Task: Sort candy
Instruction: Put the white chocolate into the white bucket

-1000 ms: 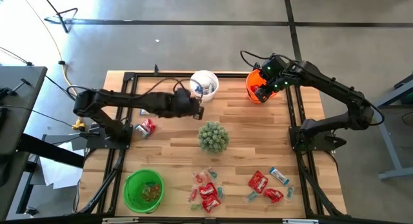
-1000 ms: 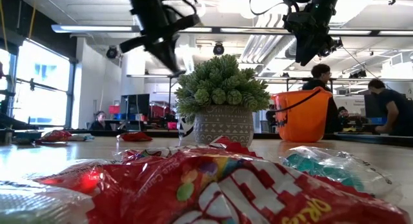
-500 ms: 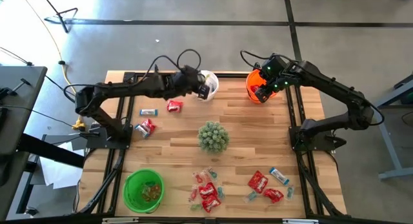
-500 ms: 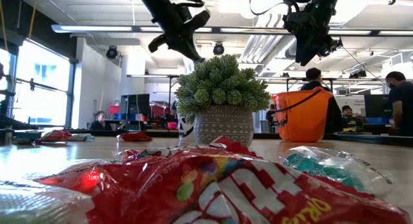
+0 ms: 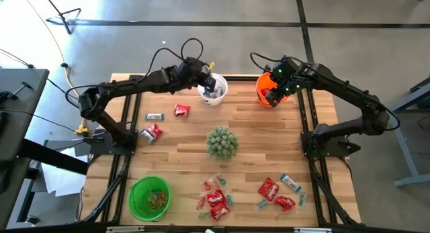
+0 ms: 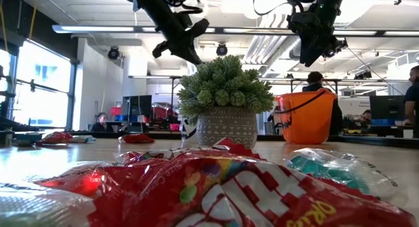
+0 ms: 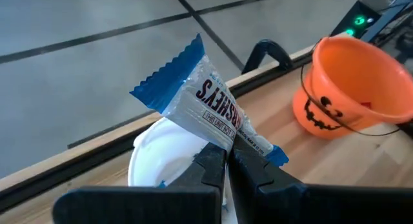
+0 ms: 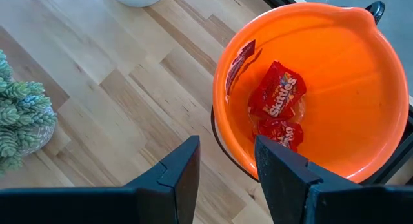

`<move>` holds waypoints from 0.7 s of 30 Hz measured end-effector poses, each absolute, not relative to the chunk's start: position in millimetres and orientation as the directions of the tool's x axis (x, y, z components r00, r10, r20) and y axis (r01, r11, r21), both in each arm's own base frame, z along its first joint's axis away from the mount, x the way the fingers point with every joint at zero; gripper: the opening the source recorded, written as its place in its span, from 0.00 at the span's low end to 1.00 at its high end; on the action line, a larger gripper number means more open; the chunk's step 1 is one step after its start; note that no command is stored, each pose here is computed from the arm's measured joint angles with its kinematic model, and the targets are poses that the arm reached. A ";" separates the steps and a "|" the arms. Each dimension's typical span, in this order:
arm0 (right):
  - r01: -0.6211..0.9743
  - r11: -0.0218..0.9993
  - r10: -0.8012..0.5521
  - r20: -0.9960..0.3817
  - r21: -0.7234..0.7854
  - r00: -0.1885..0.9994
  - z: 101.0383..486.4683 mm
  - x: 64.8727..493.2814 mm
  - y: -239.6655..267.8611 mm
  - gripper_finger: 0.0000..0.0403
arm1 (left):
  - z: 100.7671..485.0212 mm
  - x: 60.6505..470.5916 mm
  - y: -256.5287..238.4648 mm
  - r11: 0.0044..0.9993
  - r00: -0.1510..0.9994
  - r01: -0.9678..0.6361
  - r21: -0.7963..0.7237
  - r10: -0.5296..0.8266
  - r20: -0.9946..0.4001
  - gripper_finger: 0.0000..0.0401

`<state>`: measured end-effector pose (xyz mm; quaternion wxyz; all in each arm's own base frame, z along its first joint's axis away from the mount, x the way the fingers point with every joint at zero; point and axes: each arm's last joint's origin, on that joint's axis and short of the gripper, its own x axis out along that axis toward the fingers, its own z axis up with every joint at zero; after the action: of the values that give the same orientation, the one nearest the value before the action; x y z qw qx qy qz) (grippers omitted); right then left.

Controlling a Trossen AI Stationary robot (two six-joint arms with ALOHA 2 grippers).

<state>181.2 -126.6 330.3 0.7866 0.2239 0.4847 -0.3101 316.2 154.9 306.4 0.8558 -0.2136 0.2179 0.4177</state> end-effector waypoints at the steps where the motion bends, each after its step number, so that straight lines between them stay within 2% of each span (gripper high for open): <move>1: 0.705 0.707 -0.271 -0.901 0.052 0.338 330.4 181.2 -126.7 0.36 | 305.9 316.9 157.3 0.563 0.565 -0.803 -0.194 0.617 -0.548 0.00; 15: 0.705 0.708 -0.271 -0.901 0.052 0.338 330.4 181.3 -126.7 0.36 | 302.6 317.6 162.1 0.601 0.594 -0.773 -0.203 0.575 -0.563 0.00; 21: 0.705 0.707 -0.271 -0.901 0.052 0.338 330.3 181.3 -126.7 0.36 | 302.6 318.9 160.6 0.655 0.631 -0.728 -0.200 0.528 -0.568 0.00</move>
<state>181.3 -126.7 330.3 0.7867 0.2238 0.4845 -0.3101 318.9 160.6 302.6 0.8783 -0.2105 0.2375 0.3577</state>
